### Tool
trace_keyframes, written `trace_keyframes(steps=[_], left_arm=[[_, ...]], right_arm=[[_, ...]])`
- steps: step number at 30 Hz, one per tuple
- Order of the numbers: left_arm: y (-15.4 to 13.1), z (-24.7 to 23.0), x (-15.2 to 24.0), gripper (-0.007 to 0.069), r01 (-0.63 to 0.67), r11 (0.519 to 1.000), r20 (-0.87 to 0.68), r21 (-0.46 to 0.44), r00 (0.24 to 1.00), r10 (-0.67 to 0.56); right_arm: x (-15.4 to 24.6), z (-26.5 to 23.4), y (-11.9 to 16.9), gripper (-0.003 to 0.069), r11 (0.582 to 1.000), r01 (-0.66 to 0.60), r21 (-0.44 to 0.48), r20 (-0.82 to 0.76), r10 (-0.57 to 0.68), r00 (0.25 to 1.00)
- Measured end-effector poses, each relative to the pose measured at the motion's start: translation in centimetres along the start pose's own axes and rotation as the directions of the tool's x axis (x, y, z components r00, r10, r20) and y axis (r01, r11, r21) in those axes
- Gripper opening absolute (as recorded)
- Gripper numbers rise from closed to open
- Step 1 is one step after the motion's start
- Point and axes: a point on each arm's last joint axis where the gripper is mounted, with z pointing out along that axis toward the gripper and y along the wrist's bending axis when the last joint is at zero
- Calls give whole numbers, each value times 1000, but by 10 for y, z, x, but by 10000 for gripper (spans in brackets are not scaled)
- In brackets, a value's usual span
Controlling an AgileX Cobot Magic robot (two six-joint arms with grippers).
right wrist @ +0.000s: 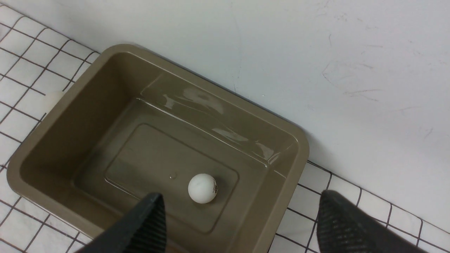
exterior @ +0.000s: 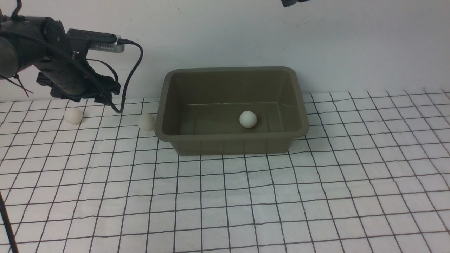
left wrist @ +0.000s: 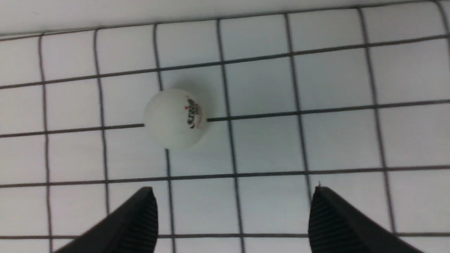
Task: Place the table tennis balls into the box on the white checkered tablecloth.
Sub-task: 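Reach for and grasp a ping pong ball on the table beside the basket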
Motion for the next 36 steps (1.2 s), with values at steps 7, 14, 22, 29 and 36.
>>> trace_keyframes(steps=[7,14,22,29,36], left_arm=[[57,22,-4,513,97,993,20,-66,995,-96],[79,42,-15,513,127,990,56,-64,991,-123],[76,69,-16,513,132,991,21,-11,991,-132],[79,84,-12,513,134,991,-1,-11,991,-134],[94,98,-2,513,161,987,-22,-25,987,-161]], right_arm=[[1,3,0,521,1000,0,-1,-6,0,1000],[1,3,0,521,1000,0,-1,-8,0,1000],[1,3,0,521,1000,0,-1,-8,0,1000],[1,3,0,521,1000,-1,-1,-8,1,1000],[1,3,0,521,1000,-1,-1,-8,1,1000]])
